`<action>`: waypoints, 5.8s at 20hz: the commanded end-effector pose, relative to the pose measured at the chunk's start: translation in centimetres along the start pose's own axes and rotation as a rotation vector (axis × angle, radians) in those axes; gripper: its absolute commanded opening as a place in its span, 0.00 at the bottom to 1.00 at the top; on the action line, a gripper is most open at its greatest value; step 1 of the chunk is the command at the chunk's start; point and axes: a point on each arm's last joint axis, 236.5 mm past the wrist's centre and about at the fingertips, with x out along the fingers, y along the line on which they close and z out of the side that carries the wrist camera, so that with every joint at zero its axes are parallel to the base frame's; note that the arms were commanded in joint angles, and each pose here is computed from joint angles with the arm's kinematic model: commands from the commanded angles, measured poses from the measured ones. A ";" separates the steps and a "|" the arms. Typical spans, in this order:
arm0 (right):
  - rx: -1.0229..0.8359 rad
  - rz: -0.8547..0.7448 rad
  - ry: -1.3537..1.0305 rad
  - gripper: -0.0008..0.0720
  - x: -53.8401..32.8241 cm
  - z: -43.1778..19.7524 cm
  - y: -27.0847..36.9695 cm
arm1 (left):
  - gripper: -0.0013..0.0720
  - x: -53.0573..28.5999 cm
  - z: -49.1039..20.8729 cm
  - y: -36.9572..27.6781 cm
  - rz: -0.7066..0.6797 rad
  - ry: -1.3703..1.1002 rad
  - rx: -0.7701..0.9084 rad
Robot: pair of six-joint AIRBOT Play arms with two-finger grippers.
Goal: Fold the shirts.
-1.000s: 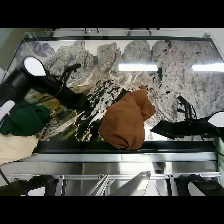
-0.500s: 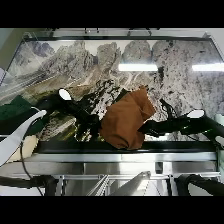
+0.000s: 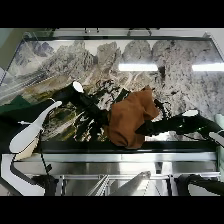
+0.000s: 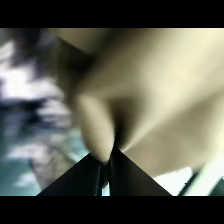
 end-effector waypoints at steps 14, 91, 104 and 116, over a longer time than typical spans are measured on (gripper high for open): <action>-0.379 -0.108 -0.260 0.52 -9.7 4.2 14.9 | 0.05 -18.0 -5.7 -17.5 -0.079 -0.427 0.398; -0.288 -0.410 -0.558 0.72 -15.1 17.2 1.0 | 0.98 -29.9 7.4 3.0 0.183 -0.738 0.109; 0.010 -0.436 -0.352 0.72 -16.1 13.1 -11.8 | 0.98 -11.9 -15.4 9.7 -0.052 -0.227 -0.662; 0.139 -0.447 -0.535 0.91 -22.3 14.3 -15.6 | 0.98 -5.4 -18.1 10.5 -0.041 -0.210 -0.769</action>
